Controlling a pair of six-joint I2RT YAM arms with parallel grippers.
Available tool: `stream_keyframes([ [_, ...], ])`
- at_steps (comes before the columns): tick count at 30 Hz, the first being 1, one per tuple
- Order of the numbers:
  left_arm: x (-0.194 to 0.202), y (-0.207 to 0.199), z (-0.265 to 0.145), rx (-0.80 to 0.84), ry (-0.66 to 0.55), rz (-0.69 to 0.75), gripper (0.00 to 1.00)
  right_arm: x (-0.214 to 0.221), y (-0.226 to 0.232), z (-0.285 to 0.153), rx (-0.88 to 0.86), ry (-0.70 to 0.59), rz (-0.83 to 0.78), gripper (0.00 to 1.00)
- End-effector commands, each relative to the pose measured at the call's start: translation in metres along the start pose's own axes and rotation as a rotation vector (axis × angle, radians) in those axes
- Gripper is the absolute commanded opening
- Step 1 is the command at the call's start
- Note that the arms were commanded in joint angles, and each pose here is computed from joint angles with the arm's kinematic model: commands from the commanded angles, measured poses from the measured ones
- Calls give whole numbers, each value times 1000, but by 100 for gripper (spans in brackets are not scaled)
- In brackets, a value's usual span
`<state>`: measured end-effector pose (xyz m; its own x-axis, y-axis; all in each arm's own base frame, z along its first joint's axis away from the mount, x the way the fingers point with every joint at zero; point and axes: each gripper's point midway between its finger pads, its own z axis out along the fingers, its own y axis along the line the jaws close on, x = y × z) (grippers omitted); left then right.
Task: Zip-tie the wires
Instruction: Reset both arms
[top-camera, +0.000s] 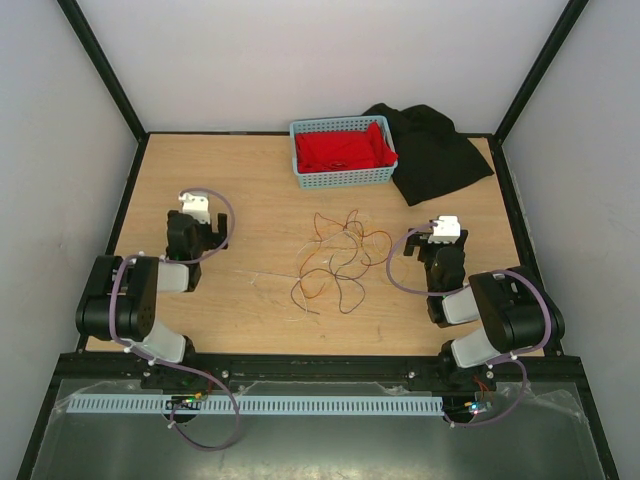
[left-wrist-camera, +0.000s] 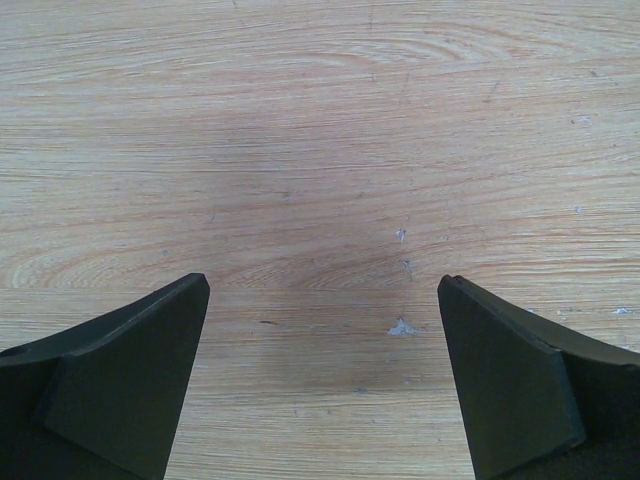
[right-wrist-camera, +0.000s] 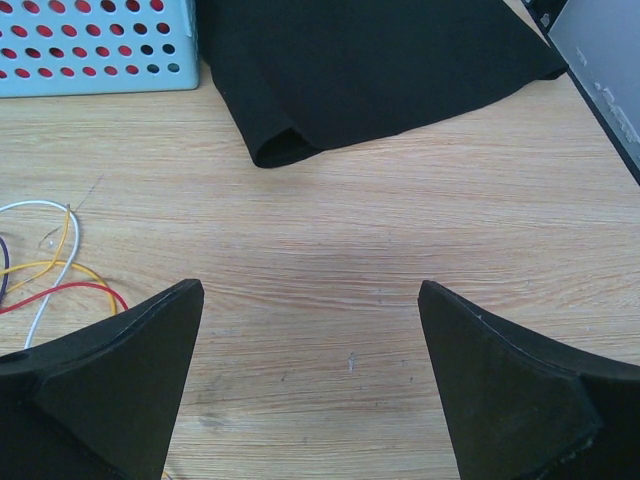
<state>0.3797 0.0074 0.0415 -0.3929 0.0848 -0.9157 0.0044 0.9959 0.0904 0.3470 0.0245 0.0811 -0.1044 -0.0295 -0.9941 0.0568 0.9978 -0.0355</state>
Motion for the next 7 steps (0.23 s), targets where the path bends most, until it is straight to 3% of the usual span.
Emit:
stream_keyframes([
  [1,-11,1,2,-7,-33,-4,99,-9,2,7,-5,-20,3,99],
  [7,-11,1,3,-5,-32,-5,99,-7,6,10,-27,-4,-11,99],
])
